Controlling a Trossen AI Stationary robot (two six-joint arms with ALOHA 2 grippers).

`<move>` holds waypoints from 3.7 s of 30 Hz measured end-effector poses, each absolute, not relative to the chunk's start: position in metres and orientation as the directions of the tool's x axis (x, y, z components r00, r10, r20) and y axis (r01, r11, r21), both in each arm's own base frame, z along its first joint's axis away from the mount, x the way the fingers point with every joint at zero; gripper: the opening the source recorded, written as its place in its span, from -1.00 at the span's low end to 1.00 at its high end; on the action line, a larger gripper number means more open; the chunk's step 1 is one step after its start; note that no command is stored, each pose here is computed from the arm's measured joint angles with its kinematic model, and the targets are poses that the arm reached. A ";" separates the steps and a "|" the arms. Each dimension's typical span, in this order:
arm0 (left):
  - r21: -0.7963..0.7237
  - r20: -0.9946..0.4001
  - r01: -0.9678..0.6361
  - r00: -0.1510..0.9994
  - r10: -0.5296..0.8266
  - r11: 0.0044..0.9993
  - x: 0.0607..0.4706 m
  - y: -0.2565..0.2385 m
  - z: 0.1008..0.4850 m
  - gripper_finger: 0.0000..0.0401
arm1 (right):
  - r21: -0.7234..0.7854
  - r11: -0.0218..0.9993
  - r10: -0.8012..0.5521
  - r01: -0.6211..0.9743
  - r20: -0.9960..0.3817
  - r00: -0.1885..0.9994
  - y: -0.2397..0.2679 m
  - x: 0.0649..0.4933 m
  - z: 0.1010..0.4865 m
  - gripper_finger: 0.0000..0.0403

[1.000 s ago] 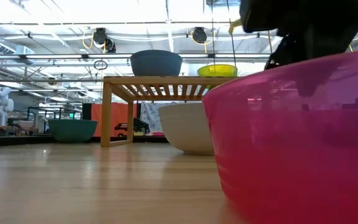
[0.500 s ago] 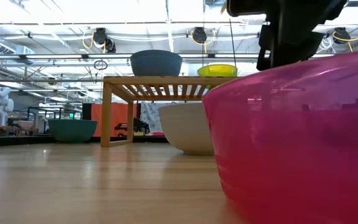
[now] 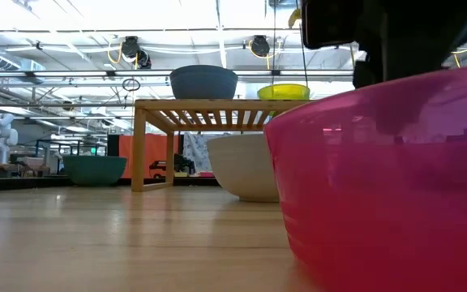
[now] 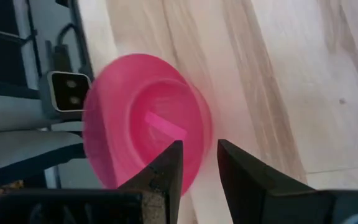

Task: Place and stack bowls onto a shelf
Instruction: Stack the red bowl on top of the green bowl on the shelf

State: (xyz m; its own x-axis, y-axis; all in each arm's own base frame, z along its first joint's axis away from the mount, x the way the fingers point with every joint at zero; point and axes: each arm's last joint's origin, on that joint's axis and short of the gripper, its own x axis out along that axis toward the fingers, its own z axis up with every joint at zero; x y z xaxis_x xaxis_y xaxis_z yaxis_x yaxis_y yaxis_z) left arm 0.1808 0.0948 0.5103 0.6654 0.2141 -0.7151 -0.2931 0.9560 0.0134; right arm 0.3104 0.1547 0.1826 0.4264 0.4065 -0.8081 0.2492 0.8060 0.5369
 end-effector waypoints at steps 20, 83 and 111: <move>0.018 -0.715 -0.289 0.665 0.214 0.957 0.181 0.095 0.510 -0.63 | 0.530 0.807 0.404 0.259 -0.817 0.412 0.163 0.322 0.152 -0.54; -0.052 -0.715 -0.360 0.664 0.217 0.931 0.181 0.095 0.510 -0.63 | 0.066 0.905 -0.319 0.421 -0.550 0.772 -0.029 0.195 0.418 -1.00; -0.129 -0.715 -0.432 0.664 0.218 0.892 0.181 0.095 0.510 -0.63 | -0.027 0.892 -0.318 0.451 -0.746 0.585 -0.201 0.225 0.405 -1.00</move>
